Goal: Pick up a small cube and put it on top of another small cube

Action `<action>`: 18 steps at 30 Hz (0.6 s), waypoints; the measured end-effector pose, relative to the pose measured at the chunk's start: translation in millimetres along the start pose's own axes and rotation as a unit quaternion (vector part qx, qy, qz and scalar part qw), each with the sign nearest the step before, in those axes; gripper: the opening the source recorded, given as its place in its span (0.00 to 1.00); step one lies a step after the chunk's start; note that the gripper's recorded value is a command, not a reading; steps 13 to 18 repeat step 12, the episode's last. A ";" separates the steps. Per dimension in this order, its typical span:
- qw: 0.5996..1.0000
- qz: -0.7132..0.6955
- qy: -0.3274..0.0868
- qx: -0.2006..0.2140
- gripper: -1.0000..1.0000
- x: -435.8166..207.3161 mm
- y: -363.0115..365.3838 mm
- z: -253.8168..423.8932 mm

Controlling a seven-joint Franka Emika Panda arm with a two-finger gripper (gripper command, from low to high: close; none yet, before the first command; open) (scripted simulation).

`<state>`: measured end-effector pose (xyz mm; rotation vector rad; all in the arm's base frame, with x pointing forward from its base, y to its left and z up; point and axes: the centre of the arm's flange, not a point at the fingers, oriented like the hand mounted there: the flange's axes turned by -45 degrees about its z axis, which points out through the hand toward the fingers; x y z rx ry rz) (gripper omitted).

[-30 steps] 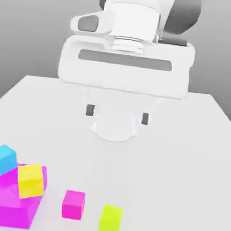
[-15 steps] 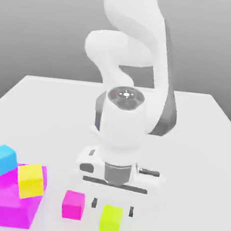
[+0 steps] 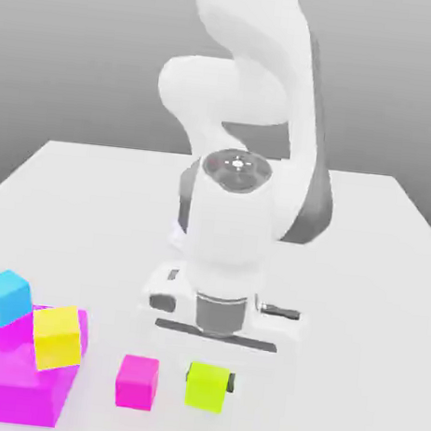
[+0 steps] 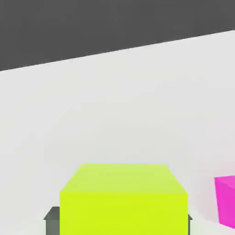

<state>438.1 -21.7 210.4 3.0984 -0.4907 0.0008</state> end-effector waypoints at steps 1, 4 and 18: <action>0.999 0.034 0.000 0.000 0.00 0.2 19.7 -8.8; 0.992 0.123 0.000 0.002 0.00 -2.6 70.8 -20.6; 0.992 0.123 -0.001 0.002 1.00 -5.3 65.6 27.8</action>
